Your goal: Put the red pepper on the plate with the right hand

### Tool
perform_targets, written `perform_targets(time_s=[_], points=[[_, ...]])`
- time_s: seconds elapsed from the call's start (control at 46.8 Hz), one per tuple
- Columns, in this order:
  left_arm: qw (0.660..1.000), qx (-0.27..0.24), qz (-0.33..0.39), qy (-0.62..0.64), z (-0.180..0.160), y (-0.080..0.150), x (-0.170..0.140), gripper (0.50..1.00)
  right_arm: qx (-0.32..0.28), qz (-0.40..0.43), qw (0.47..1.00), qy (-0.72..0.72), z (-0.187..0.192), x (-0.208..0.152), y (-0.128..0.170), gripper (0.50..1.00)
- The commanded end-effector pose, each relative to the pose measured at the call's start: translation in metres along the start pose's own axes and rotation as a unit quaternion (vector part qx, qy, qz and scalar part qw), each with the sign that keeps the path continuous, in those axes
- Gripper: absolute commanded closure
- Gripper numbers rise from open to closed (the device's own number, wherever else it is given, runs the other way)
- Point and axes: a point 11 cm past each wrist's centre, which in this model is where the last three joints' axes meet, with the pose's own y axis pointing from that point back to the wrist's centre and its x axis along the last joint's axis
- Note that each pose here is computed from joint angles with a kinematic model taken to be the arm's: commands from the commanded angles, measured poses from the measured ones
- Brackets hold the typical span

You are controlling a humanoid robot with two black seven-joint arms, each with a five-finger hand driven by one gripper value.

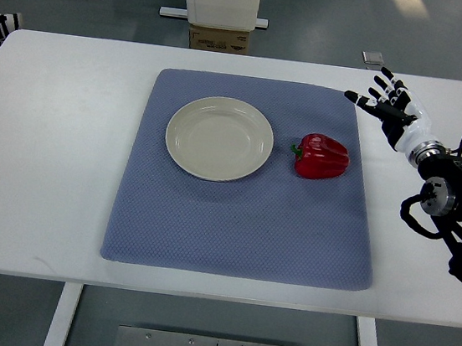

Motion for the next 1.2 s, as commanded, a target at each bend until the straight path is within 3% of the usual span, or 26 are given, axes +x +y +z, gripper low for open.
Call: perform_targets(time_s=[0.0,1.174], points=[[1.000,0.000,0.000,0.000,0.000,0.000,0.000,0.500,0.003,0.000,1.000,0.001,-0.003,0.000,-0.001,0.500],[1.000,0.000,0.000,0.000,0.000,0.000,0.000,0.500,0.034,-0.003,0.999,0.004,-0.014,0.002,-0.001,0.500]])
